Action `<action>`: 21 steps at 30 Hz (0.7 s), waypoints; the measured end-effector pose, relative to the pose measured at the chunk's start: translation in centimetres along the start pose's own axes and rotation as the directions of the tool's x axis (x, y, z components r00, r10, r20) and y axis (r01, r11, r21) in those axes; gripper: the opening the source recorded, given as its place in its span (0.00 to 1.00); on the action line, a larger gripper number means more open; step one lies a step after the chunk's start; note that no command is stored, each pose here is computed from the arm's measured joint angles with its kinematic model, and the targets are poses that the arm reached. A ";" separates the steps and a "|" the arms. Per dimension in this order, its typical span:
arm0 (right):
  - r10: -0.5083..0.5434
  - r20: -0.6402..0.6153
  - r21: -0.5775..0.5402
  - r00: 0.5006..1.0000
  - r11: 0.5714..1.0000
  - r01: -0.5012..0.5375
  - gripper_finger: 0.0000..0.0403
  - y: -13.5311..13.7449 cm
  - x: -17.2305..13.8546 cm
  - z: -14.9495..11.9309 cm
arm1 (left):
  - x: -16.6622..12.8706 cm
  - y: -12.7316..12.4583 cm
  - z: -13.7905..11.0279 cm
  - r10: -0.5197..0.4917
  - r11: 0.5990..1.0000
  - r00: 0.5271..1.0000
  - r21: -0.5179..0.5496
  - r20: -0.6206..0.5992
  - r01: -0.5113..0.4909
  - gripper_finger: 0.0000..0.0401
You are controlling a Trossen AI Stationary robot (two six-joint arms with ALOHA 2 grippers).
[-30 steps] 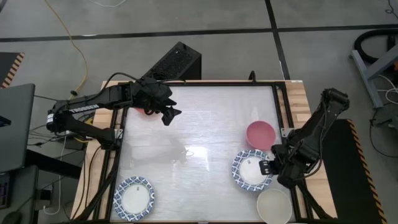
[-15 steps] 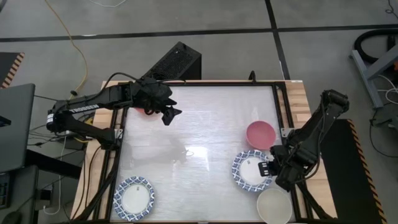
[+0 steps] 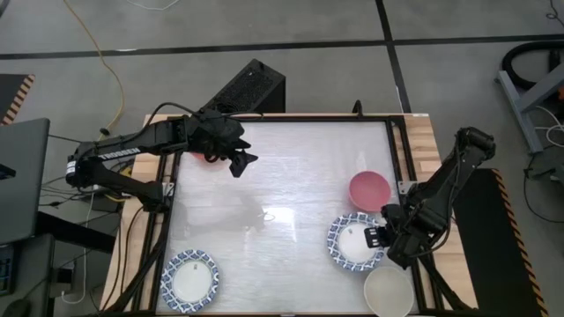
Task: Nest bowls inside each other by size order
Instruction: Stack the top right blue bowl on top of the bottom right blue bowl, then stack the left blue bowl on top of the right blue bowl
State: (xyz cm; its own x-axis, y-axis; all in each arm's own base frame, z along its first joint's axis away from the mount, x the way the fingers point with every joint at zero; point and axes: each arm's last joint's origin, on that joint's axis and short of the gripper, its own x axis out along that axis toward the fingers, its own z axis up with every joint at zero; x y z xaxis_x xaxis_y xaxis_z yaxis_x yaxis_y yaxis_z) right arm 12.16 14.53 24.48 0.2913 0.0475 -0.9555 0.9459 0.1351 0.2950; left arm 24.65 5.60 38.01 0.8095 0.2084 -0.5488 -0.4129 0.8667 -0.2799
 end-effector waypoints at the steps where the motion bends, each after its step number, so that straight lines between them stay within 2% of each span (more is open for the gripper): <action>1: -0.001 -0.002 -0.005 1.000 1.000 0.001 0.24 0.0 0.0 0.0 | 0.0 0.0 0.0 0.000 1.000 1.000 0.000 0.000 0.000 0.61; 14: -0.060 -0.019 -0.009 0.998 0.998 0.060 0.45 -0.3 0.0 0.1 | 0.0 0.0 0.0 0.006 1.000 1.000 0.000 0.001 -0.006 0.61; 21: -0.040 0.002 -0.009 0.999 0.999 0.040 0.50 -0.2 0.0 0.2 | 0.0 0.0 0.0 0.003 1.000 1.000 0.000 0.000 -0.003 0.61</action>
State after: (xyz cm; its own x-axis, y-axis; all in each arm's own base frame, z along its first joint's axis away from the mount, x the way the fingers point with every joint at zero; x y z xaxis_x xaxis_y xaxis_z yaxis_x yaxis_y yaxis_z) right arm 11.98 14.29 24.41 0.2533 0.0398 -0.9666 0.9555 0.1460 0.2564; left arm 24.64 5.61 38.01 0.8082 0.2113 -0.5497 -0.4154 0.8662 -0.2778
